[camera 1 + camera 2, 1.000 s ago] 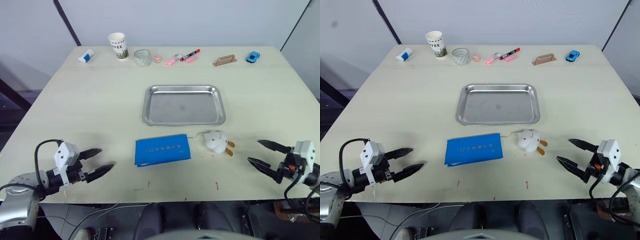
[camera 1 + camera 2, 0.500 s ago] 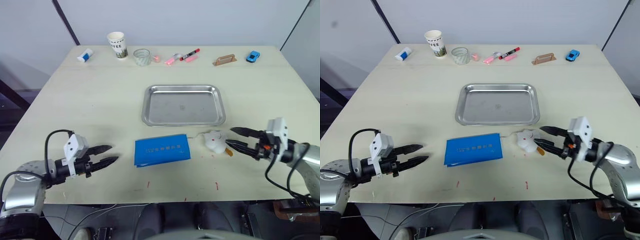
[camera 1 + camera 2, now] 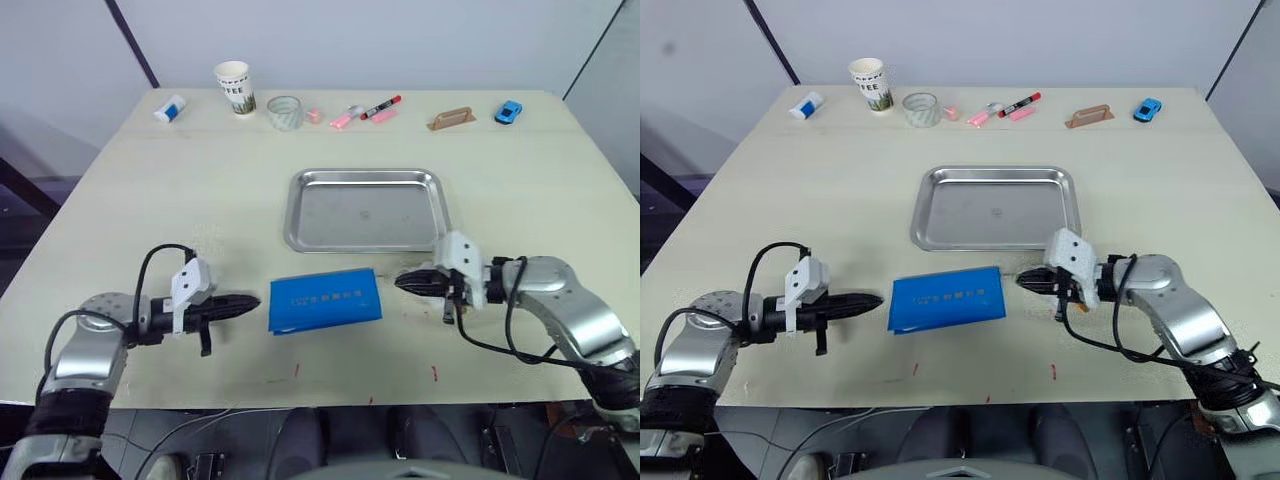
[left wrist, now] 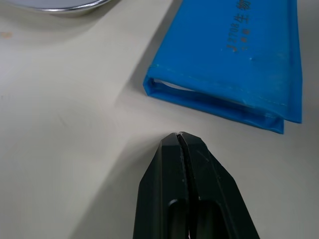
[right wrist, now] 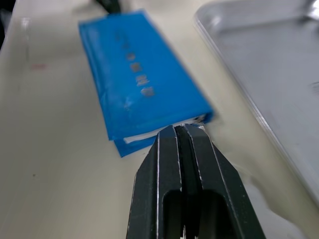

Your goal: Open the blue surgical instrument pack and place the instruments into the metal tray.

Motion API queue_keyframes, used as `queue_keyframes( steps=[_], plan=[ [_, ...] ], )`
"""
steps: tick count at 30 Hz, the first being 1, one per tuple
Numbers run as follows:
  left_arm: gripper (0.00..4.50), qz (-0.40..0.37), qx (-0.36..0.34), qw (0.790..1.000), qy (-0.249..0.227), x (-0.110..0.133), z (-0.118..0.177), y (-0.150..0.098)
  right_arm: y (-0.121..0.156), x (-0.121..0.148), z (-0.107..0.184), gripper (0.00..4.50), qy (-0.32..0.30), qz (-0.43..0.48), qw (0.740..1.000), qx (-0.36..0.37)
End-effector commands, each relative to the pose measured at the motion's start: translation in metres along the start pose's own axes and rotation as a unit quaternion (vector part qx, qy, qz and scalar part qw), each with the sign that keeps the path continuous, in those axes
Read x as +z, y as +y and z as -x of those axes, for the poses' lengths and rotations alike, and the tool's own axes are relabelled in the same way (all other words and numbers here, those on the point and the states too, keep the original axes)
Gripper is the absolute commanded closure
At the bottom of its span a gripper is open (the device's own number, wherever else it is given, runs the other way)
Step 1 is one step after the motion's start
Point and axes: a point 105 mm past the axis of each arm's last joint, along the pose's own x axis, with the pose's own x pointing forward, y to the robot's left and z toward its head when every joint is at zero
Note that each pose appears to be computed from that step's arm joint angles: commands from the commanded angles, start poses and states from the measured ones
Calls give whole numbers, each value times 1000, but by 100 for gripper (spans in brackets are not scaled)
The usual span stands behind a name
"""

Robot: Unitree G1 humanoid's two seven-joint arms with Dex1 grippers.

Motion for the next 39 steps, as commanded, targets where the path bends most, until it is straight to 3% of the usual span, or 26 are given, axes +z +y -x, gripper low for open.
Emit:
queue_keyframes(
  steps=[1,6,16,32,39],
  plan=[
    [445,4,-13,1000,11,-8,-3,-1,-3,-4,-5,450,30,16,999,-4],
    [445,4,-35,999,5,-4,-14,-4,-1,-10,-17,450,72,37,997,16],
    [445,0,-59,998,-2,4,-28,-7,-2,-6,-28,450,61,42,997,25],
    [445,-11,-102,994,-25,23,-60,-13,-6,-6,-17,450,48,23,998,15],
    [445,-25,-133,990,-32,31,-74,-19,7,-20,-5,450,72,7,997,28]
  ],
)
